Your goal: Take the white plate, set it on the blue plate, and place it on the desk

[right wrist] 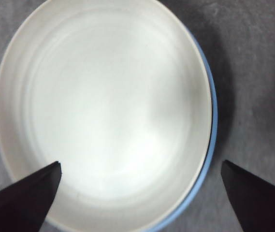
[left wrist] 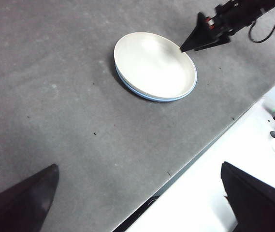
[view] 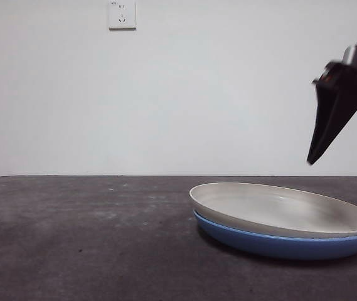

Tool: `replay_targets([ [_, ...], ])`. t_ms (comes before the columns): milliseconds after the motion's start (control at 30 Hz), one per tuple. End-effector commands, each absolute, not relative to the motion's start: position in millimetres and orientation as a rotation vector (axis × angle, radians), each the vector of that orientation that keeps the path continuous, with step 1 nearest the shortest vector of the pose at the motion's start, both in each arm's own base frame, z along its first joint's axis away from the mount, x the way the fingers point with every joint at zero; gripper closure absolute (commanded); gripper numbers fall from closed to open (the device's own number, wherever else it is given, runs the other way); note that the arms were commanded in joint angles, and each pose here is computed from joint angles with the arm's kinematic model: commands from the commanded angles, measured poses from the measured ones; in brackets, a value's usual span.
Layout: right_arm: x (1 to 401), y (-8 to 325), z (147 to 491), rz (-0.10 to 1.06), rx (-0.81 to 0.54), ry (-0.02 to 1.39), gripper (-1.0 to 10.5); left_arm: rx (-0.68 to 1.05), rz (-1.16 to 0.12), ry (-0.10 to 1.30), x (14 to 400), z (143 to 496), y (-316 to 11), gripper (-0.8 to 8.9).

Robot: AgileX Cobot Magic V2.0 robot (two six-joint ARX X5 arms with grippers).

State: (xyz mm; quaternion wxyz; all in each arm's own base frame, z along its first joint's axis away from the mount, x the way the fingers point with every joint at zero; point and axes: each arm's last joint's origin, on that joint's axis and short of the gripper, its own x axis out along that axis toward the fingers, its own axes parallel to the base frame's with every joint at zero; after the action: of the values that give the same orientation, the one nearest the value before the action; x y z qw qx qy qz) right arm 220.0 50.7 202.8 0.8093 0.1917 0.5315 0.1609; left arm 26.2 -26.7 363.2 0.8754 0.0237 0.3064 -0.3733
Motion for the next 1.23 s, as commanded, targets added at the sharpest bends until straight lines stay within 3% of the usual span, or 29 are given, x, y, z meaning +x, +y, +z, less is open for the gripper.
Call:
replay_targets([
  [33,231.1,52.0,196.6,0.343,0.415,1.137,3.6,0.044,-0.788,0.619,25.6,366.3,-26.6,2.50],
  [367,250.6,52.7,170.7,0.329,0.414,1.167,3.8,0.054,-0.790,0.615,25.6,366.2,-26.6,2.50],
  [600,253.9,52.7,161.7,0.310,0.396,1.190,7.1,0.055,-0.790,0.615,25.6,366.2,-26.6,2.50],
  [867,254.6,49.8,153.7,0.224,0.344,1.221,9.2,0.059,-0.792,0.613,25.6,366.2,-26.5,2.50],
  [1233,259.2,50.7,173.1,0.224,0.339,1.205,9.4,0.085,-0.801,0.601,25.6,366.3,-26.6,2.50],
])
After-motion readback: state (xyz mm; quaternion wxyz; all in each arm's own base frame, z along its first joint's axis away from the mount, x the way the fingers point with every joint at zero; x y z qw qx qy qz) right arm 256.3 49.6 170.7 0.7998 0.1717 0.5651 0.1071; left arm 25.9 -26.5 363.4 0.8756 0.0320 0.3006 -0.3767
